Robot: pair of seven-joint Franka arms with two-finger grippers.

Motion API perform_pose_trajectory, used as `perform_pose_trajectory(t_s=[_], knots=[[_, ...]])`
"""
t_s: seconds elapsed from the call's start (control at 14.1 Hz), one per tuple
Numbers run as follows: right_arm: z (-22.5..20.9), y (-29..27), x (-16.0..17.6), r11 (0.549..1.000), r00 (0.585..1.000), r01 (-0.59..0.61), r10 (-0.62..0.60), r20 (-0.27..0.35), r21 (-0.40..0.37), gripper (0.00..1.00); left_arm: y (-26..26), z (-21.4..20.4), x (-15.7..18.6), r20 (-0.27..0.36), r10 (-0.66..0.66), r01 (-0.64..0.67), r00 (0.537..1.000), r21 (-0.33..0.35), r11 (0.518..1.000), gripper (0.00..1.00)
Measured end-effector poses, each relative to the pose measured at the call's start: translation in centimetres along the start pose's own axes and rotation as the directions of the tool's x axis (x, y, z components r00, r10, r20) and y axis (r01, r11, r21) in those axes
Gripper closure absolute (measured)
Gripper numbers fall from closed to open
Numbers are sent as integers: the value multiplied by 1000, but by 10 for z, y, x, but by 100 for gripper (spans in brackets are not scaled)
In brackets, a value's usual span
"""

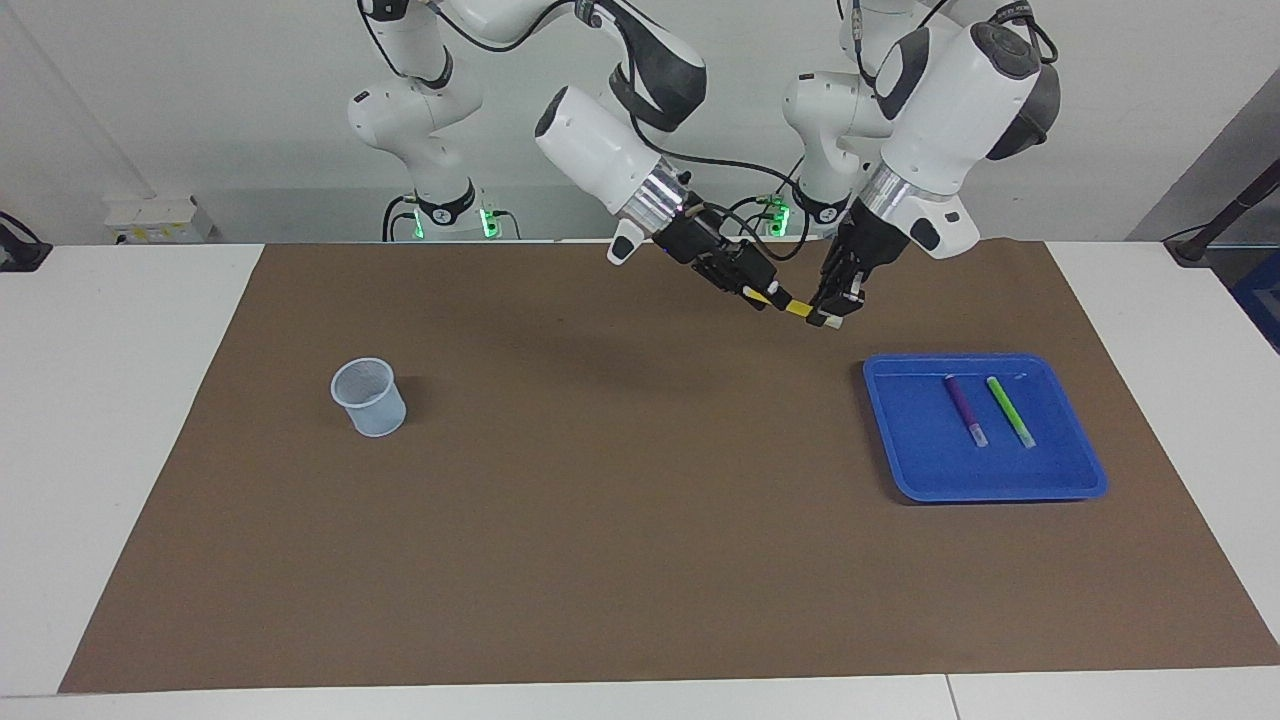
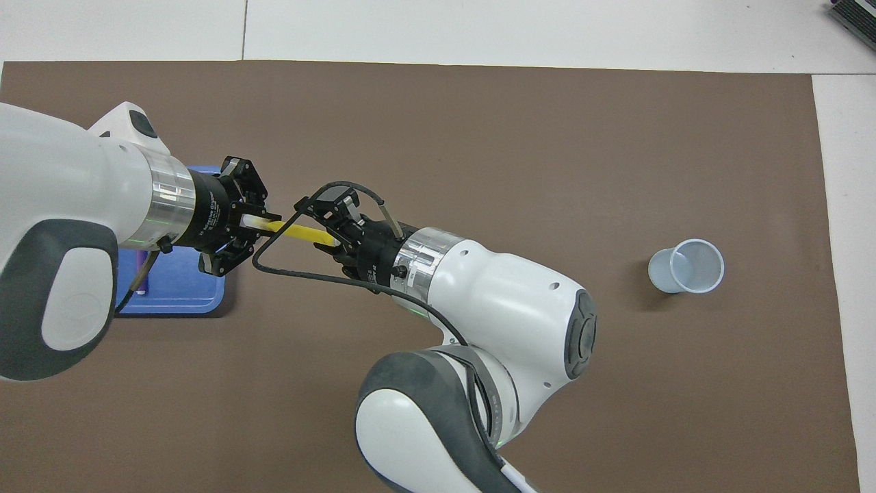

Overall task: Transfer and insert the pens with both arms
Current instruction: 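Grasp the yellow pen with the right gripper and open the left gripper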

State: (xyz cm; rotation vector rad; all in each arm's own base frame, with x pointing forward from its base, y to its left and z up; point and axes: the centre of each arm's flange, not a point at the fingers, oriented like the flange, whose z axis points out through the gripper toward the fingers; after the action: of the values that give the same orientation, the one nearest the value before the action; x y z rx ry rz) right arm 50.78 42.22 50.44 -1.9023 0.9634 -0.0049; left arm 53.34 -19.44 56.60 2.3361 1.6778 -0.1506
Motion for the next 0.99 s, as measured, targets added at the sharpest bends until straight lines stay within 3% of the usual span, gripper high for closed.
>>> perform_pose_trajectory(t_s=[0.14, 0.43, 0.5, 0.92, 0.99], knots=[[1, 1, 0, 1000, 1000, 0, 0, 1, -2, 50, 0, -1, 0, 0, -2, 2, 1000, -2, 1000, 83], [1, 1, -1, 1000, 1000, 0, 0, 1, -1, 50, -1, -2, 0, 0, -1, 1, 1000, -3, 1000, 83], [1, 1, -1, 1000, 1000, 0, 0, 2, -3, 59, -1, -3, 0, 0, -2, 2, 1000, -5, 1000, 83], [3, 3, -1, 1000, 1000, 0, 0, 3, -7, 70, -1, -5, 0, -1, -5, 5, 1000, -10, 1000, 83], [3, 4, -1, 1000, 1000, 0, 0, 2, -9, 80, -1, -6, 1, -1, -9, 9, 1000, -12, 1000, 83]])
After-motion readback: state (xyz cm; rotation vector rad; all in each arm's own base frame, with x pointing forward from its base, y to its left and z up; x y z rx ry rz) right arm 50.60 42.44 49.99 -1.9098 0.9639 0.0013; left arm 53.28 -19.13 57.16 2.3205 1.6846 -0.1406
